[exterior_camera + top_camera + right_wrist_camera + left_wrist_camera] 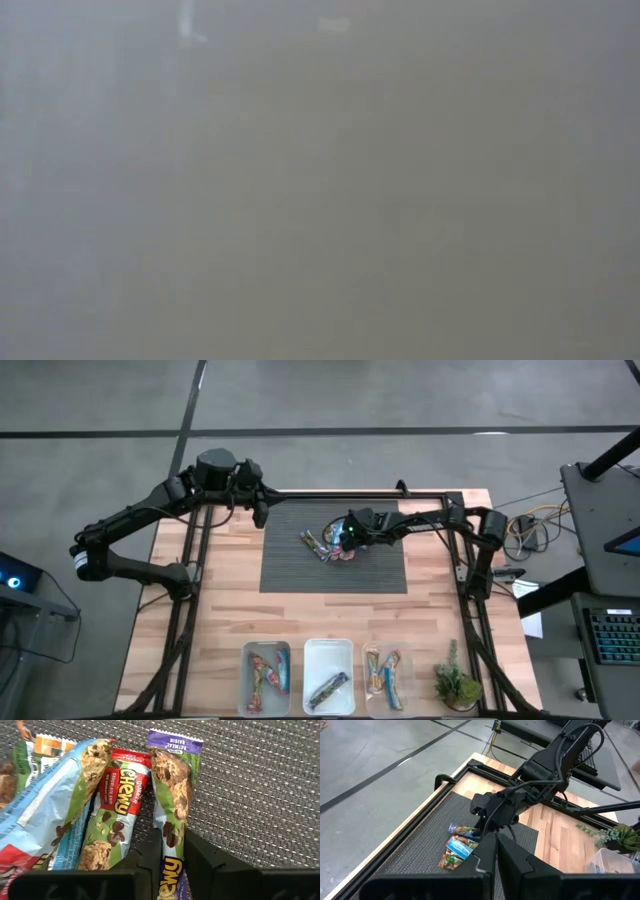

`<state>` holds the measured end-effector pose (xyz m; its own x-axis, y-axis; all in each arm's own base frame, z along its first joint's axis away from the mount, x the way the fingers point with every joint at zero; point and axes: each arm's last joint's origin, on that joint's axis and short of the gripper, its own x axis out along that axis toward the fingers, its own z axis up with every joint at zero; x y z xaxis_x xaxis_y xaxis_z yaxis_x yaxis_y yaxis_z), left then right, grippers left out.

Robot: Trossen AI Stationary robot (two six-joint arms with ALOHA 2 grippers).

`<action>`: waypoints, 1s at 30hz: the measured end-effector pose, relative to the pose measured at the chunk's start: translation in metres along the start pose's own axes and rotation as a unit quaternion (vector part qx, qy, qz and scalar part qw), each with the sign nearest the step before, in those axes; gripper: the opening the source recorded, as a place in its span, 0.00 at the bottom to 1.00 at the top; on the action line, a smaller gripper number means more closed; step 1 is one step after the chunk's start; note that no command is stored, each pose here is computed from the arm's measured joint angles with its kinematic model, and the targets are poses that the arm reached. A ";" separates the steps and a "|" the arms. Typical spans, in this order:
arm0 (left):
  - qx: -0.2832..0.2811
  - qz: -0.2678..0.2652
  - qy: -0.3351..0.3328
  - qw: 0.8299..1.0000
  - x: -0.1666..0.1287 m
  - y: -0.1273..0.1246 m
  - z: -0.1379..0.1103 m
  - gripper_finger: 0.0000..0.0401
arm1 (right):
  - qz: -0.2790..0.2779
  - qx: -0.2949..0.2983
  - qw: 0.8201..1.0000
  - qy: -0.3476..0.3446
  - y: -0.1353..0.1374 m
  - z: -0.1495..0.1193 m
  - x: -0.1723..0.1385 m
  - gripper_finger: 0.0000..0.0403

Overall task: Pick and place Granola Bars by type
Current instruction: Put the right blue granola bar into the white bin

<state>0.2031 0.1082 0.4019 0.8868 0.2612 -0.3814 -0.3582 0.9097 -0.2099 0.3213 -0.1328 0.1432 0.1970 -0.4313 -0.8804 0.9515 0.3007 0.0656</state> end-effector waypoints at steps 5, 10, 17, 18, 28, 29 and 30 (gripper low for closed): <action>0.000 0.000 0.000 1.000 0.000 0.000 0.000 0.00 | 0.015 -0.014 1.000 -0.014 0.004 0.010 -0.015 0.15; 0.000 0.000 0.000 1.000 0.000 0.000 0.000 0.00 | 0.026 -0.009 0.999 -0.035 0.006 0.023 -0.035 0.15; 0.004 -0.001 -0.004 1.000 -0.002 -0.001 0.001 0.00 | 0.062 -0.005 0.996 -0.061 0.012 0.032 -0.068 0.16; 0.004 -0.001 -0.004 1.000 -0.002 -0.001 0.002 0.00 | 0.073 -0.006 0.995 -0.063 0.014 0.032 -0.074 0.16; 0.009 -0.002 -0.013 1.000 -0.006 -0.002 0.006 0.00 | 0.165 -0.040 0.983 -0.071 0.039 0.008 -0.124 0.15; 0.009 -0.002 -0.013 1.000 -0.006 -0.002 0.006 0.00 | 0.173 -0.046 0.981 -0.070 0.041 0.004 -0.129 0.15; 0.009 -0.002 -0.013 1.000 -0.006 -0.002 0.006 0.00 | 0.181 -0.051 0.980 -0.071 0.044 0.001 -0.133 0.15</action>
<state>0.2006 0.1068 0.4096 0.8952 0.2660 -0.3576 -0.3499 0.9164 -0.1944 0.3375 -0.0625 0.2638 0.5542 -0.3925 -0.7341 0.7865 0.5357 0.3073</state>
